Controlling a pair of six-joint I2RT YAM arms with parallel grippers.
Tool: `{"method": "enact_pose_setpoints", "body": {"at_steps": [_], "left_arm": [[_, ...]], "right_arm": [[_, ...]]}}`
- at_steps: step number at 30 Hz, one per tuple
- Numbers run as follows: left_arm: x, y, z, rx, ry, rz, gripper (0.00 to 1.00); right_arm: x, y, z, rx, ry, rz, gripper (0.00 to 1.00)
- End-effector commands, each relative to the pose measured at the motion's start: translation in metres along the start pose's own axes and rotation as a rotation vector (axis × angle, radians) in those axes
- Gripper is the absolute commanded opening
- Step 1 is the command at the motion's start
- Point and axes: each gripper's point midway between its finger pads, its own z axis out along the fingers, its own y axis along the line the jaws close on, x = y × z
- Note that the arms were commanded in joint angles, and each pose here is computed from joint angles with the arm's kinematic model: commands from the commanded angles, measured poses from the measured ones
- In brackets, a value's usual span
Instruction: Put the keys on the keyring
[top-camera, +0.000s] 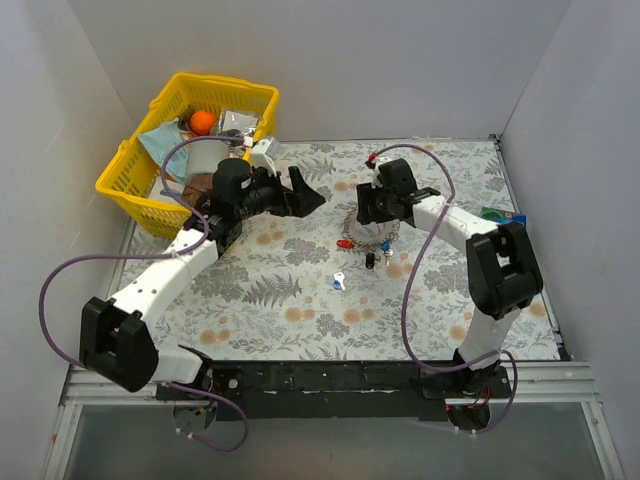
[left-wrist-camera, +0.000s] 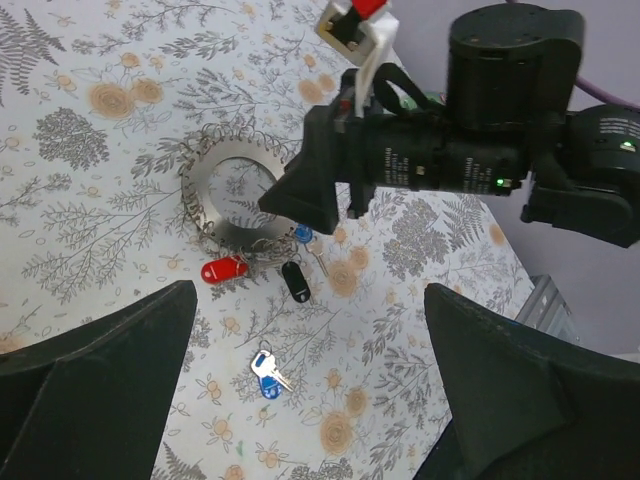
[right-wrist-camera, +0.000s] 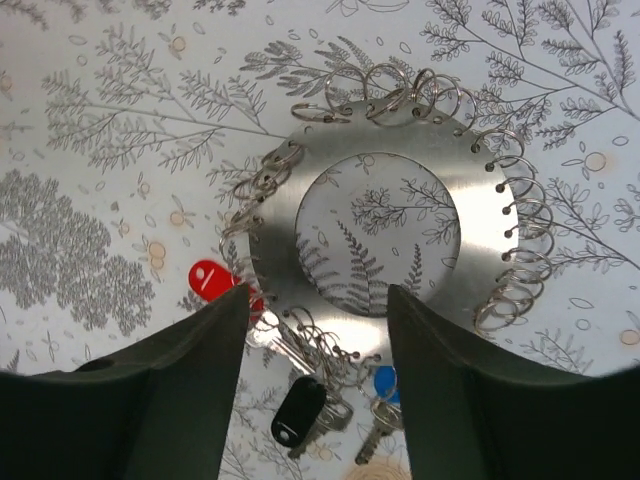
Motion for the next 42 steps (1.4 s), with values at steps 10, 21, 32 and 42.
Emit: {"method": "enact_pose_setpoints", "body": {"at_steps": [10, 21, 32, 42], "left_arm": [[0.037, 0.006, 0.034, 0.039, 0.268, -0.116, 0.98], [0.074, 0.029, 0.055, 0.000, 0.356, -0.243, 0.98], [0.090, 0.047, 0.079, -0.031, 0.386, -0.269, 0.98], [0.091, 0.046, 0.088, -0.040, 0.408, -0.204, 0.98]], "right_arm": [[-0.008, -0.025, 0.048, 0.135, 0.157, -0.005, 0.01], [0.068, -0.040, 0.041, 0.170, 0.302, -0.012, 0.01], [0.100, -0.038, 0.015, 0.144, 0.363, -0.016, 0.01], [0.048, -0.017, 0.008, 0.082, 0.241, -0.006, 0.01]]}}
